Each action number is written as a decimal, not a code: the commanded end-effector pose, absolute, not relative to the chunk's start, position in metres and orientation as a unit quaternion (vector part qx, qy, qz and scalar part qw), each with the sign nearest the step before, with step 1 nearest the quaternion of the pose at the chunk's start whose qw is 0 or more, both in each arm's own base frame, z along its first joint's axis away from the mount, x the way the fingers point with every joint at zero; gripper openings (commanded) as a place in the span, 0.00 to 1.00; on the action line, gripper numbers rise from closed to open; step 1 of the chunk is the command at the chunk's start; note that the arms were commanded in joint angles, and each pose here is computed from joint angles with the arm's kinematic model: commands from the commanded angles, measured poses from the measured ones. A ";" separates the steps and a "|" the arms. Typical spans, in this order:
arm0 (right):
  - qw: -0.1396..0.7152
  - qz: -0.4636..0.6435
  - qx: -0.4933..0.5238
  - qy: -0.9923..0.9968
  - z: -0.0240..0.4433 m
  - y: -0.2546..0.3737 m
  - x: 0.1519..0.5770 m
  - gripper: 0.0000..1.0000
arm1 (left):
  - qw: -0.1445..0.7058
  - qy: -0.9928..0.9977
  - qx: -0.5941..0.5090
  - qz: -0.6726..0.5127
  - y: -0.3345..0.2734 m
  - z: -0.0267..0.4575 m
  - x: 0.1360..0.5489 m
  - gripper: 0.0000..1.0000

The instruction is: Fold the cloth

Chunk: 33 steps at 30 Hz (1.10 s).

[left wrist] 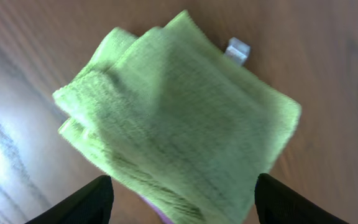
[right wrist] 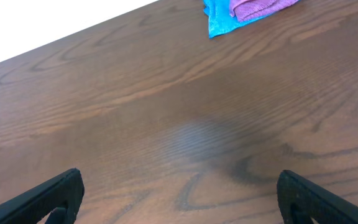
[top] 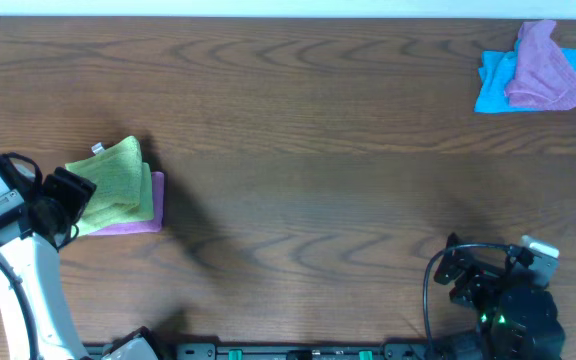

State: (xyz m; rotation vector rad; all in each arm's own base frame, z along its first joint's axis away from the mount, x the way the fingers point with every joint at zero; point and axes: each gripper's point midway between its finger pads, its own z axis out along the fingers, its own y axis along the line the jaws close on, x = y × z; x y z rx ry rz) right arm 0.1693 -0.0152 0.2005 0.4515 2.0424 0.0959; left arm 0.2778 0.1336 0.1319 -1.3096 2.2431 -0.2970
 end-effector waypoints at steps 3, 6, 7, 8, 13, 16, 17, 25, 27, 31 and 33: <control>0.501 0.036 0.203 0.841 0.199 -0.020 0.169 0.99 | 0.335 0.817 -0.439 -0.162 0.126 0.197 0.304 0.77; 0.501 0.036 0.202 0.841 0.199 -0.020 0.169 0.99 | 0.359 0.816 -0.410 -0.193 0.111 0.221 0.311 0.77; 0.501 0.036 0.203 0.841 0.199 -0.019 0.169 0.99 | 0.366 0.817 -0.397 -0.202 0.104 0.229 0.312 0.77; 0.501 0.036 0.202 0.841 0.199 -0.020 0.169 0.99 | 0.372 0.819 -0.384 -0.207 0.097 0.235 0.314 0.78; 0.501 0.036 0.203 0.841 0.199 -0.019 0.169 0.99 | 0.397 0.834 -0.307 -0.227 0.050 0.258 0.321 0.83; 0.501 0.036 0.202 0.841 0.199 -0.020 0.169 0.99 | 0.412 0.845 -0.255 -0.227 0.022 0.268 0.324 0.95; 0.501 0.036 0.203 0.841 0.199 -0.019 0.169 0.99 | 0.415 0.849 -0.246 -0.216 0.017 0.269 0.324 0.95; 0.501 0.036 0.203 0.841 0.199 -0.019 0.169 0.99 | 0.446 0.859 -0.195 -0.156 -0.017 0.280 0.317 0.96; 0.501 0.036 0.203 0.841 0.199 -0.019 0.169 0.99 | 0.452 0.859 -0.196 -0.141 -0.013 0.280 0.317 0.95; 0.501 0.036 0.203 0.841 0.199 -0.019 0.169 0.99 | 0.458 0.857 -0.199 -0.127 -0.008 0.281 0.318 0.95; 0.501 0.036 0.203 0.841 0.199 -0.019 0.169 0.99 | 0.467 0.860 -0.175 -0.109 -0.006 0.283 0.320 0.95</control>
